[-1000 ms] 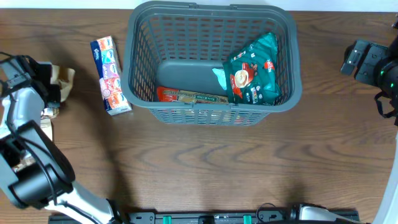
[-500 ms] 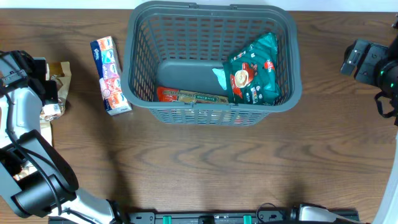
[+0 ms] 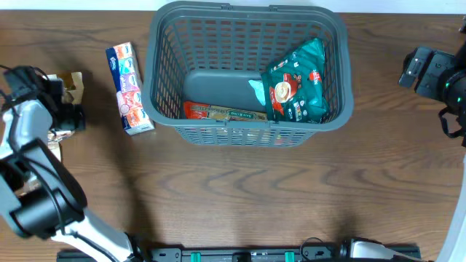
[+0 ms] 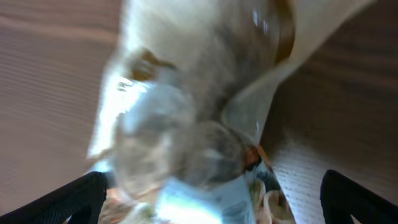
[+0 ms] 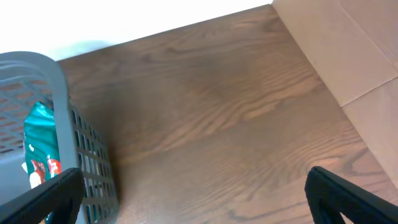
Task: Pack container
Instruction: 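Lift the PanTree snack bag with the left gripper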
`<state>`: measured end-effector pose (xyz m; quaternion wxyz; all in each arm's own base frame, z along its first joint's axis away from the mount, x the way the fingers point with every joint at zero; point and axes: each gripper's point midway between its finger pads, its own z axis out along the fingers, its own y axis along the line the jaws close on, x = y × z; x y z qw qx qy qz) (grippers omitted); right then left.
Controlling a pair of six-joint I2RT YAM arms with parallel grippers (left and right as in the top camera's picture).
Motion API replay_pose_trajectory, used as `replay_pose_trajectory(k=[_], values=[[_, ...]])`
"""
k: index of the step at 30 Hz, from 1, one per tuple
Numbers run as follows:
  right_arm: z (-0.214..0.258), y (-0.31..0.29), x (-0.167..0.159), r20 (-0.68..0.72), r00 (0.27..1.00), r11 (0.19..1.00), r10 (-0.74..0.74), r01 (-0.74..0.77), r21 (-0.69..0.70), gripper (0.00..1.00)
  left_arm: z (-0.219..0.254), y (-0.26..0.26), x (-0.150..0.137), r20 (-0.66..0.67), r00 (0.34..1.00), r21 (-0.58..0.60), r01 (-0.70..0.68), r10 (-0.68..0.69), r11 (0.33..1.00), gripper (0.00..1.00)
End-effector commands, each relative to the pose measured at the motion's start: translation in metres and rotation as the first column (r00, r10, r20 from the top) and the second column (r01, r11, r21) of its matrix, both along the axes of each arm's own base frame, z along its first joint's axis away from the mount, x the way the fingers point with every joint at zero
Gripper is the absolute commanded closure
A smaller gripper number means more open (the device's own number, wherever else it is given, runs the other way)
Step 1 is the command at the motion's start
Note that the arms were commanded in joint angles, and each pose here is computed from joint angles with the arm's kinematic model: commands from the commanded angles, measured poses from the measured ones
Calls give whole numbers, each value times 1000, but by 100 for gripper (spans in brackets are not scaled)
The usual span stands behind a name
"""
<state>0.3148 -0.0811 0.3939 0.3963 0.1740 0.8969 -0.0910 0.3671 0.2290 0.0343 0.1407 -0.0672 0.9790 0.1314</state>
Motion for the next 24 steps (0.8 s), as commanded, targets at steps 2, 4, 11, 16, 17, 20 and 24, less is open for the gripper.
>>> replay_pose_trajectory(k=[2,4,11,16,17,20,24], values=[[4,-4,-1,12,1000,1000,-22,22,-3,1,-26,7,1,-35,999,-11,-24,23,1000,2],[4,-4,-1,12,1000,1000,-22,22,-3,1,-29,11,8,-13,1000,0,-23,23,1000,1],[4,-4,-1,12,1000,1000,-22,22,-3,1,-52,12,14,-15,1000,-10,-12,12,1000,2],[4,-4,-1,12,1000,1000,-22,22,-3,1,-87,-1,-9,-136,991,-76,-15,5,997,1],[4,-4,-1,12,1000,1000,-22,22,-3,1,-92,-3,-12,-150,989,-84,-16,3,996,1],[4,-4,-1,12,1000,1000,-22,22,-3,1,-99,-3,-12,-156,988,-88,-17,3,996,0],[4,-4,-1,12,1000,1000,-22,22,-3,1,-102,-2,-11,-152,988,-86,-16,3,996,14]])
